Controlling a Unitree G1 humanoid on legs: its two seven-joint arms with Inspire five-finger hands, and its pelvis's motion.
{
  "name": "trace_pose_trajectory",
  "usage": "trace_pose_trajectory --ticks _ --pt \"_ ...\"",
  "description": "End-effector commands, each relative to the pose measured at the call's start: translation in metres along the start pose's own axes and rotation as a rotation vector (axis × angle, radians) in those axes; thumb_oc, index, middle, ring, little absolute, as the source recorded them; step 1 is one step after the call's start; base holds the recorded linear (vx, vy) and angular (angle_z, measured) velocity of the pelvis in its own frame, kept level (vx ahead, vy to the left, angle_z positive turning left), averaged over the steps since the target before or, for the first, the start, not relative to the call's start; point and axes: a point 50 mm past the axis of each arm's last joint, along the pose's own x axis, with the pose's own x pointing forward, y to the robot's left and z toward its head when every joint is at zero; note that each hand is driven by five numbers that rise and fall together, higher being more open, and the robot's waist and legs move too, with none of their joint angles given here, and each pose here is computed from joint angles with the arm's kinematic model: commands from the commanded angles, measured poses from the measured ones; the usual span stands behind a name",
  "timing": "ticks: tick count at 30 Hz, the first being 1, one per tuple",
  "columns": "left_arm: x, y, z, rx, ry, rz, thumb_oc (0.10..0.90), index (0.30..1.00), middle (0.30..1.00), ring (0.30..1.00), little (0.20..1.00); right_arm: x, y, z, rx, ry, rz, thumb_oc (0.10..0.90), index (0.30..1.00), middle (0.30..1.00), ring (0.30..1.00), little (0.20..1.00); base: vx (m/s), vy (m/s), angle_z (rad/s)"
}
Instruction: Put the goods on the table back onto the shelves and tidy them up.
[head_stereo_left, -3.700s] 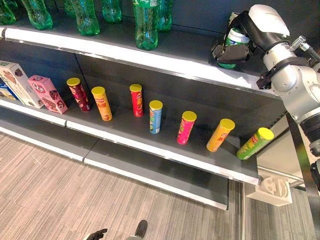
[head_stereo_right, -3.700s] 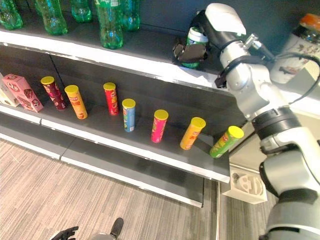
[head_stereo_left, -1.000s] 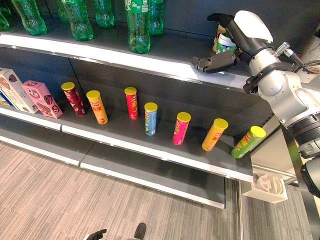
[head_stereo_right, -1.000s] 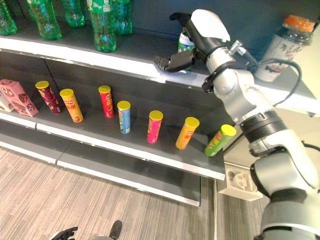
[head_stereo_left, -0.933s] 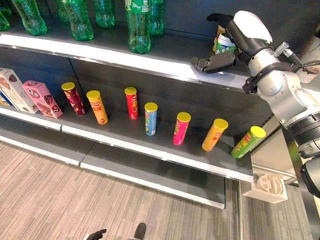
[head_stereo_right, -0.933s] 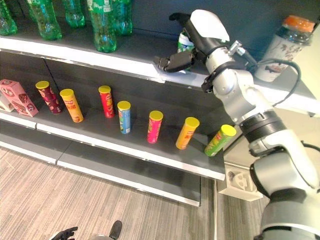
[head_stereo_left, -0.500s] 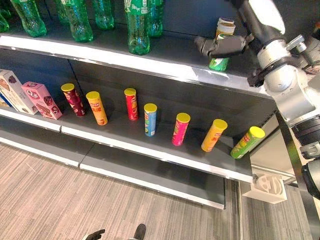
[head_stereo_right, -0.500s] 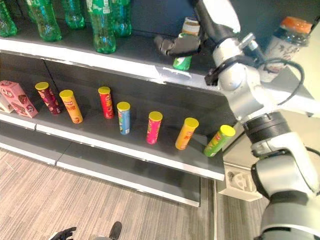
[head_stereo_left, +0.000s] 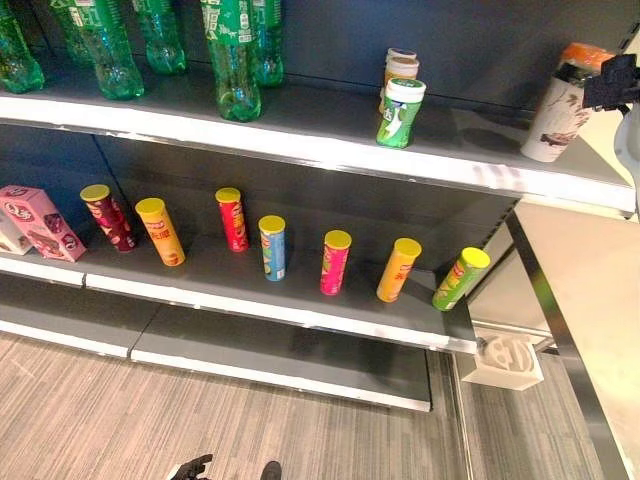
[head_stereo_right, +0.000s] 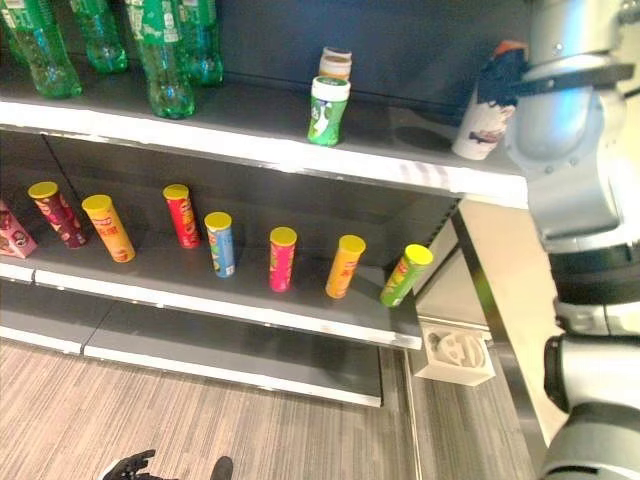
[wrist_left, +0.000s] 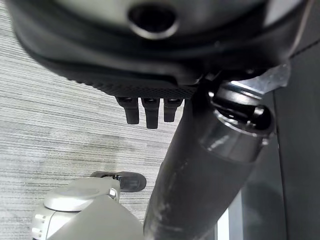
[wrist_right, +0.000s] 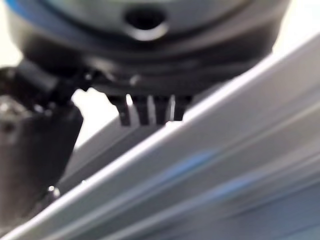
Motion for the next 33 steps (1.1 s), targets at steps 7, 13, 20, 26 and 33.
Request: trace_pose_trajectory --ticks 7,13,20,26,33 --pt "0.003 0.007 0.012 0.035 -0.040 0.009 0.800 0.900 0.900 0.900 0.900 -0.043 -0.008 0.026 0.896 -0.050 -0.082 0.800 0.900 0.900 0.900 0.900 -0.01 0.005 -0.14" --pt "0.003 0.008 0.017 0.025 -0.064 -0.006 0.800 0.900 0.900 0.900 0.900 -0.113 0.016 0.021 1.272 0.166 0.134 0.800 0.900 0.900 0.900 0.900 -0.01 -0.017 -0.13" --pt "0.001 0.002 0.016 0.029 -0.090 -0.045 0.800 0.900 0.900 0.900 0.900 -0.203 0.036 0.006 1.407 0.572 0.280 0.800 0.900 0.900 0.900 0.900 0.00 -0.022 -0.16" --pt "0.000 -0.004 0.018 0.039 -0.115 -0.105 0.800 0.900 0.900 0.900 0.900 -0.337 0.047 -0.011 1.307 1.214 0.575 0.800 0.900 0.900 0.900 0.900 -0.01 -0.013 -0.06" --pt "0.001 -0.014 0.038 0.088 -0.171 -0.152 0.800 0.900 0.900 0.900 0.900 -0.447 0.049 -0.022 0.659 1.567 1.118 0.800 0.900 0.900 0.900 0.900 -0.02 -0.013 -0.01"
